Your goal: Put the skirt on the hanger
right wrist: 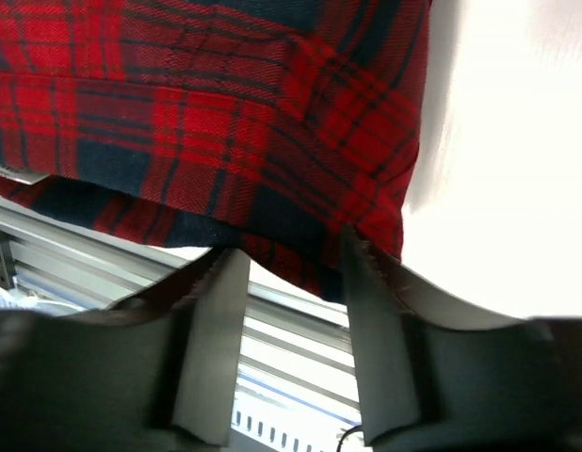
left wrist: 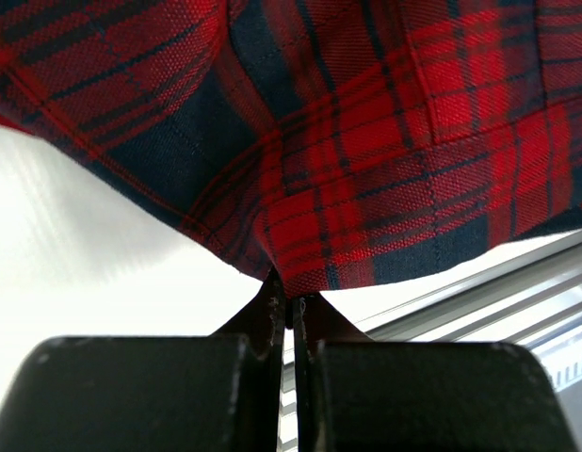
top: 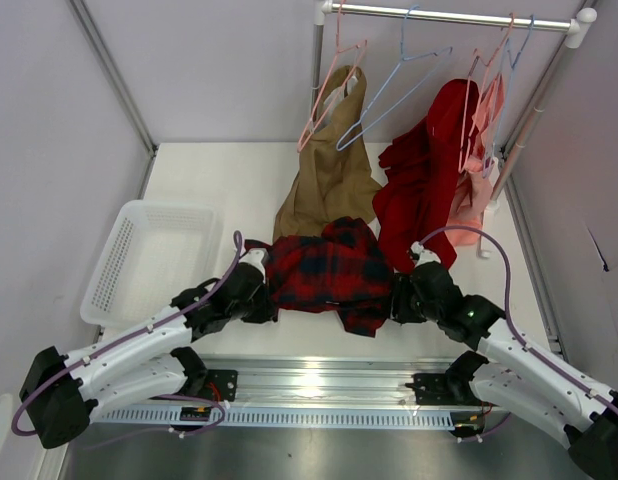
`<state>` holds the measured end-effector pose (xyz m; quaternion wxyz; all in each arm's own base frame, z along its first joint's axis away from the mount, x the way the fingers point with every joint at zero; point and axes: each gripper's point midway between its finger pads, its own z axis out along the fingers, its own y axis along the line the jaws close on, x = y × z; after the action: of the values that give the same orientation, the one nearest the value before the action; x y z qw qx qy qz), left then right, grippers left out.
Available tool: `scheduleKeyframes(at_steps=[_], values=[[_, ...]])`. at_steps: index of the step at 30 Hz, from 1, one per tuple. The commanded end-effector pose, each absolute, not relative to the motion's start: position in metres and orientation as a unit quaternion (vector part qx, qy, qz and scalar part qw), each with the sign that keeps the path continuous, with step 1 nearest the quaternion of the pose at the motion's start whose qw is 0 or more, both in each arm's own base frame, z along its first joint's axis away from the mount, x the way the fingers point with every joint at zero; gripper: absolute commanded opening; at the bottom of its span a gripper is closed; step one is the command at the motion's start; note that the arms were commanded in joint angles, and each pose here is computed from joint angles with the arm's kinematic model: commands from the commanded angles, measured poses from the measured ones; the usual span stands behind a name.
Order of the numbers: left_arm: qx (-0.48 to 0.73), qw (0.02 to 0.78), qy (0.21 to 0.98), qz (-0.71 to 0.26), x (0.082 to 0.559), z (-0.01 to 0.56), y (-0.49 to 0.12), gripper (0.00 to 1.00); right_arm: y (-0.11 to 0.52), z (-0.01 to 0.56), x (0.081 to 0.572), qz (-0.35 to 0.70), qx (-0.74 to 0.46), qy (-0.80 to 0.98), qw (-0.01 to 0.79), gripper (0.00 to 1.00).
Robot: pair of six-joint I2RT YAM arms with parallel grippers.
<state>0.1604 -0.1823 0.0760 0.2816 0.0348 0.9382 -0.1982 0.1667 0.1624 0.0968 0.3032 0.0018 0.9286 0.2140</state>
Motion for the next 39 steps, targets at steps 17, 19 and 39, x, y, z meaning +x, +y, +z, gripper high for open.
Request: scheduleKeyframes(at_steps=[17,19,39], values=[[0.057,0.316,0.915,-0.243,0.178,0.122,-0.207,0.00,0.140,0.124,0.157,0.230,0.116,0.907,0.334,0.74],[0.057,0.317,0.915,-0.244,0.178,0.125,-0.207,0.00,0.136,0.117,0.158,0.219,0.129,0.908,0.332,0.74],[0.055,0.319,0.916,-0.239,0.177,0.130,-0.204,0.00,0.129,0.130,0.156,0.269,0.178,0.871,0.370,0.72]])
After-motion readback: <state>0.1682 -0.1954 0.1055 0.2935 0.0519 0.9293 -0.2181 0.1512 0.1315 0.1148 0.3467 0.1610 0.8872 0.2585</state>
